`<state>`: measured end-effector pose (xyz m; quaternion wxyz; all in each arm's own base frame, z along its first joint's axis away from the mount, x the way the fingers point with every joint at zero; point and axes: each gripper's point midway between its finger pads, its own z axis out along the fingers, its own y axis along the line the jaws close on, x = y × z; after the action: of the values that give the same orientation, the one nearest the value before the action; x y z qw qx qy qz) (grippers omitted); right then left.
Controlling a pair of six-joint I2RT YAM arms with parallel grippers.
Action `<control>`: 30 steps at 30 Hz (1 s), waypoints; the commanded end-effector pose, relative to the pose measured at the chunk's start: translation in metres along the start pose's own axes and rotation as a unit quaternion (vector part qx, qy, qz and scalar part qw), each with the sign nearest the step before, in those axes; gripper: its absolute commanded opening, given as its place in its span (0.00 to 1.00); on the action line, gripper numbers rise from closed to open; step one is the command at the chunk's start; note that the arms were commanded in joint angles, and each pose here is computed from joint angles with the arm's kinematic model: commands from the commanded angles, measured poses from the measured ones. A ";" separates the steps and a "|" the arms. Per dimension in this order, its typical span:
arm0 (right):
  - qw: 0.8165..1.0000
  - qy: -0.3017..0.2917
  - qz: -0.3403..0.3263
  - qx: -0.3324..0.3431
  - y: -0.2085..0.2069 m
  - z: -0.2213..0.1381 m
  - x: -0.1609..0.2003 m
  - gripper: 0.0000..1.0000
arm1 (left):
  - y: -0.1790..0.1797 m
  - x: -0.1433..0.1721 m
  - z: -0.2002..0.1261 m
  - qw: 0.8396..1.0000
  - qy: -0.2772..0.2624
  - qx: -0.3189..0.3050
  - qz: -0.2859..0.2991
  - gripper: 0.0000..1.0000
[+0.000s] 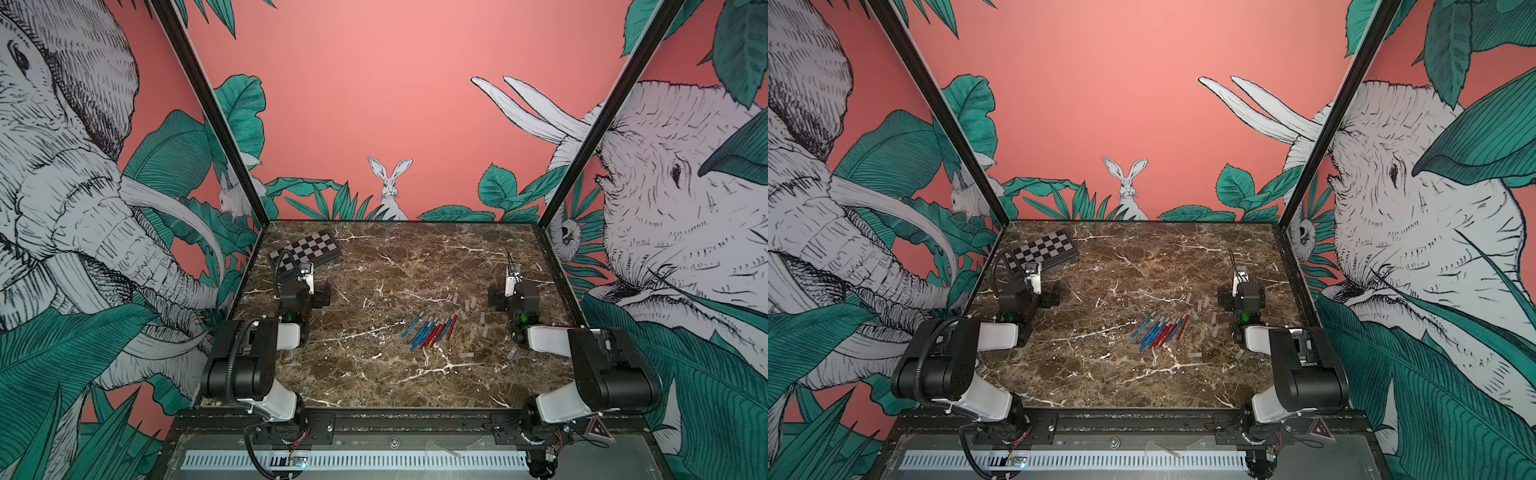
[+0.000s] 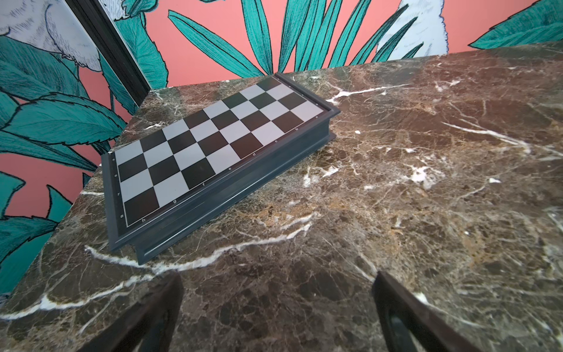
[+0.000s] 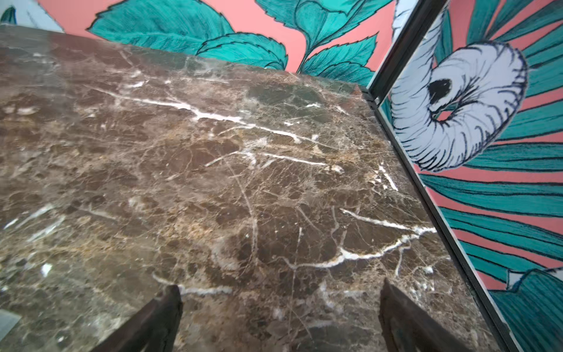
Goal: Remove protective caps from carving knives
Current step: Reset both arms
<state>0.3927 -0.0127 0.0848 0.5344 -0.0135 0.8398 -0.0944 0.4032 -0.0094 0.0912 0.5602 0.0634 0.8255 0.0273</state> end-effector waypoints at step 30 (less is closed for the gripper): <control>0.999 -0.024 0.021 -0.026 0.002 0.001 -0.008 0.98 | 0.000 -0.004 -0.002 0.999 -0.011 -0.030 0.016 0.99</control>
<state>0.3933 -0.0091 0.0806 0.5373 -0.0170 0.8409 -0.0629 0.3995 0.0000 0.0933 0.5665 0.0306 0.8195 0.0805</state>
